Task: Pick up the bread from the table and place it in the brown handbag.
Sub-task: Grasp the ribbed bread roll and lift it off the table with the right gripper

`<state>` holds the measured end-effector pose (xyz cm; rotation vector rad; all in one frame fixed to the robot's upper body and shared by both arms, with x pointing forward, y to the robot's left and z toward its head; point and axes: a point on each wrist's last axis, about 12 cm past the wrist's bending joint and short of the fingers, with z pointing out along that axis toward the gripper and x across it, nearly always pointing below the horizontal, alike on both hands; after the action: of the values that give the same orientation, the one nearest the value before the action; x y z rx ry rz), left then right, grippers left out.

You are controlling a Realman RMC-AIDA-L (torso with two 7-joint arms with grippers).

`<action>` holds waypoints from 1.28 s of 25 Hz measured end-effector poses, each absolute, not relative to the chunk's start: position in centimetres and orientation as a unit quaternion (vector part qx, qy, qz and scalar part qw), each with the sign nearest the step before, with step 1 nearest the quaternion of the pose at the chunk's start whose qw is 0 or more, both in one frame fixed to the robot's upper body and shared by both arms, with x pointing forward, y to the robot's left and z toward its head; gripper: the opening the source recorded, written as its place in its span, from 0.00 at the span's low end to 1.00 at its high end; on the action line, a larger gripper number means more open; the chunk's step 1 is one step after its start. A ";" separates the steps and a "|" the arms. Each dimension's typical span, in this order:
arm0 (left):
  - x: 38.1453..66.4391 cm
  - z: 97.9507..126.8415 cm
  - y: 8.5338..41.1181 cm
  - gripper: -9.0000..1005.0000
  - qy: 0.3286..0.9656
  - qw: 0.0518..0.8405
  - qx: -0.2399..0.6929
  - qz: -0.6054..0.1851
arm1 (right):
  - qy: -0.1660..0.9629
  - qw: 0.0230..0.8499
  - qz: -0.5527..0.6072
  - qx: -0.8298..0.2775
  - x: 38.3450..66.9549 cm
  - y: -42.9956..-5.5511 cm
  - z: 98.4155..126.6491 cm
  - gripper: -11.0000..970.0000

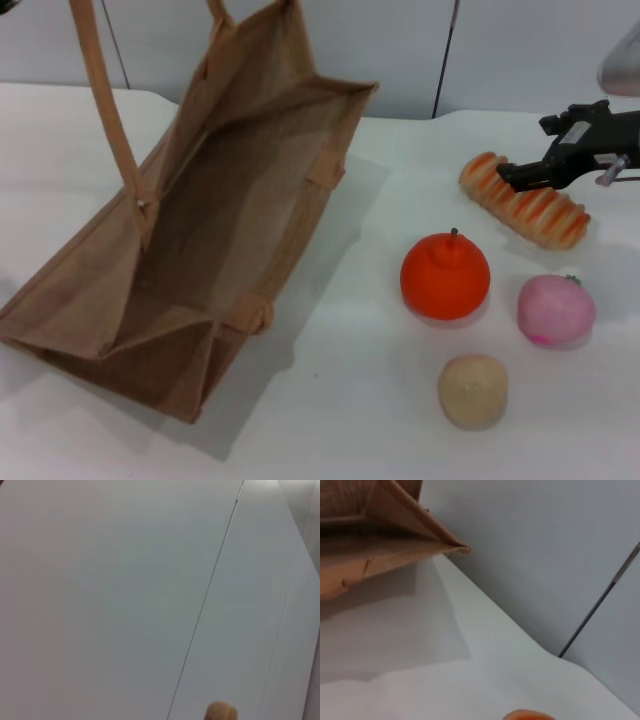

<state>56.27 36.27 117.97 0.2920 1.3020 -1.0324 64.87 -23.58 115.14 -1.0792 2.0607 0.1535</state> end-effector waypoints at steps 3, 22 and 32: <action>56.3 117.9 36.2 0.14 0.576 0.664 0.129 -0.458 | 0.821 0.371 0.065 -0.429 65.5 -23.3 114.4 0.92; 56.5 118.1 35.8 0.14 0.573 0.664 0.132 -0.462 | 0.851 0.301 0.001 -0.430 67.3 -23.3 111.5 0.91; 56.6 118.1 35.7 0.14 0.572 0.664 0.133 -0.463 | 0.854 0.269 -0.017 -0.445 67.4 -23.0 110.8 0.90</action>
<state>56.63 35.67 118.14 0.3009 1.2917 -1.0458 67.36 -23.00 110.78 -1.2006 2.3015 -0.0460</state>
